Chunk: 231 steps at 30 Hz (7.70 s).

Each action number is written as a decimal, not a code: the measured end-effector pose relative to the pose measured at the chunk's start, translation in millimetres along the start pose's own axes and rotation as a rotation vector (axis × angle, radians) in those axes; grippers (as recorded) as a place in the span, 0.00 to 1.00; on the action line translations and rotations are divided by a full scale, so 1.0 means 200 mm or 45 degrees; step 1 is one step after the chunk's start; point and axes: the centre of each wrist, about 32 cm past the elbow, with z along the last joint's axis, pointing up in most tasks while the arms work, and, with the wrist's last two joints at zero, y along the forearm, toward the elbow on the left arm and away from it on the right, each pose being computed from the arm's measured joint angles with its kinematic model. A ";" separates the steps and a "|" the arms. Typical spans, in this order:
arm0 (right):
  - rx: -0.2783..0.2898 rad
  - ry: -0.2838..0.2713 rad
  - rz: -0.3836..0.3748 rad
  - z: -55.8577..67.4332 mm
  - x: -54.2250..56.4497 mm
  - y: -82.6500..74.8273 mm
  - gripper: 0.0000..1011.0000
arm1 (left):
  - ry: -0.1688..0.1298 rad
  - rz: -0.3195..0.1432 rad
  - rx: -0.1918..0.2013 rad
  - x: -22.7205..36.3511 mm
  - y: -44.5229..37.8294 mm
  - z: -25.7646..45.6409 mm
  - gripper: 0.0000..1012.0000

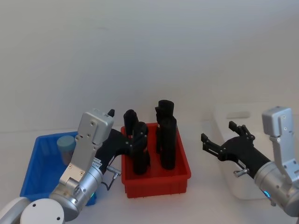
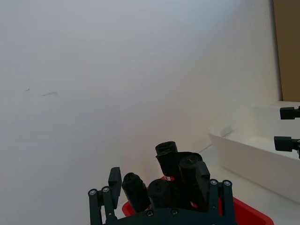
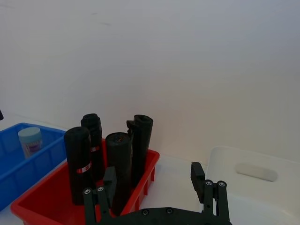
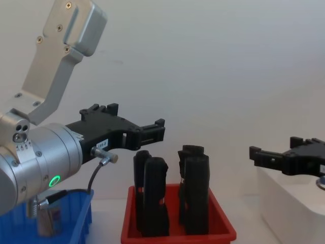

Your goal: Pick the cotton swabs from the blue box and place them into the white box.

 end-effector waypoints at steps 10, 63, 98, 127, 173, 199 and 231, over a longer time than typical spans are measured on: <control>-0.036 -0.007 0.071 -0.04 0.05 0.14 0.99 | 0.000 0.000 0.000 0.000 0.000 0.000 0.99; -0.147 0.047 0.387 -0.20 0.15 0.66 0.99 | 0.000 0.000 0.000 0.000 0.000 0.000 0.99; -0.153 0.041 0.419 -0.18 0.13 0.81 0.52 | 0.000 0.000 0.000 0.000 0.000 0.000 0.99; 0.078 0.014 0.266 0.04 0.09 0.71 0.50 | 0.000 0.000 0.000 0.000 0.000 0.000 0.99; -0.011 0.073 -0.425 0.21 0.21 0.20 0.49 | 0.000 0.000 0.000 0.000 0.000 0.000 0.99; -0.093 0.110 -0.394 0.06 0.29 0.14 0.73 | 0.000 0.000 0.000 0.000 0.000 0.000 0.99; -0.041 0.102 -0.367 0.03 0.30 0.13 0.99 | 0.000 0.000 0.000 0.000 0.000 0.000 0.99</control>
